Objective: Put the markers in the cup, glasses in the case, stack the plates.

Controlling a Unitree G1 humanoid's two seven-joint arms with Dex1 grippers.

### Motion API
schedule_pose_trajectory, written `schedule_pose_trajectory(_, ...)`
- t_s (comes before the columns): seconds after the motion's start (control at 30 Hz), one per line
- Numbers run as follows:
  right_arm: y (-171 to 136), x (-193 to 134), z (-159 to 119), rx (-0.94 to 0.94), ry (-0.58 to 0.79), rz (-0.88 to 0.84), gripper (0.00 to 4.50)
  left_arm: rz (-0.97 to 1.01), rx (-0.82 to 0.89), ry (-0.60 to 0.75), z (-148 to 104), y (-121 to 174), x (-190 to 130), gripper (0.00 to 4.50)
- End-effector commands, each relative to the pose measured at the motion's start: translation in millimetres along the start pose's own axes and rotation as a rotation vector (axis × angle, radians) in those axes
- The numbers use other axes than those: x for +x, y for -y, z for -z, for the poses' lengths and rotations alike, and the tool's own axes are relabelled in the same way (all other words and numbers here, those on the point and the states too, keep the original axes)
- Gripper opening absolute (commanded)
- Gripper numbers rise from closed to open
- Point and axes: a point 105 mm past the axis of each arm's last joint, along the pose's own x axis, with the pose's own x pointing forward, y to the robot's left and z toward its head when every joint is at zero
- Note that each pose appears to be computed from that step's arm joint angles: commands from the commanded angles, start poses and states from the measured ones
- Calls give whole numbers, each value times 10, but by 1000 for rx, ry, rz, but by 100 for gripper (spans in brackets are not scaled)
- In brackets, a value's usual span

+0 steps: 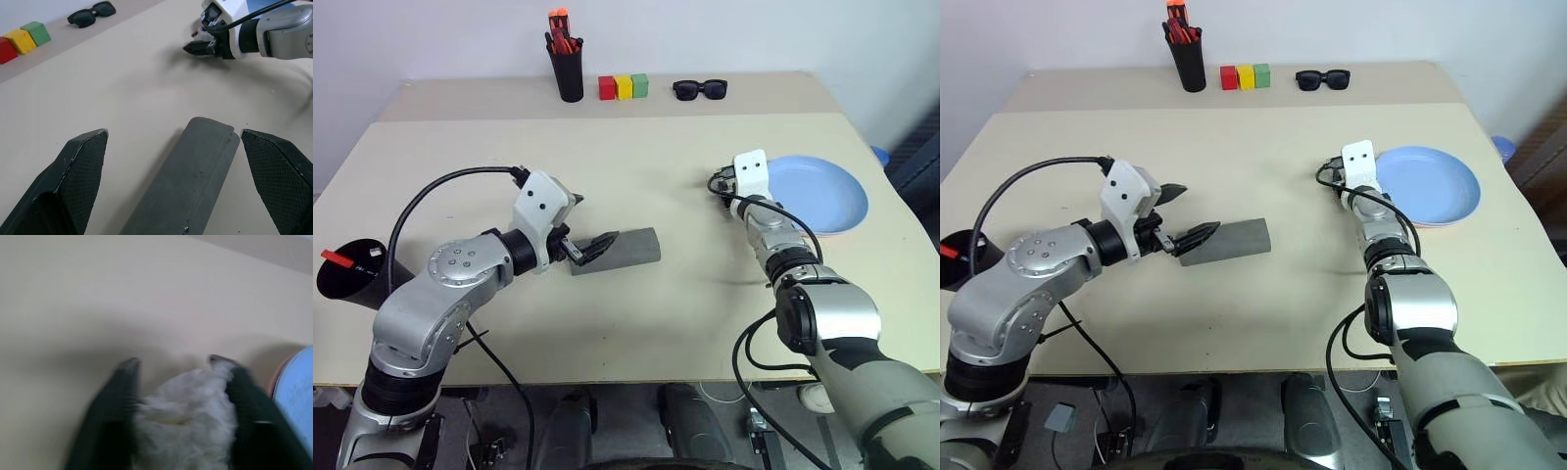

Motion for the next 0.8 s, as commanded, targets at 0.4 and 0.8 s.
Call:
schedule_pose_trajectory(0.4,563,-73,-625,51,244,117,16,33,9,57,-90,38,91,450)
schedule_pose_trajectory(0.8,1419,-406,-464,40,250,245,16,132,-23,93,-74,124,232,450)
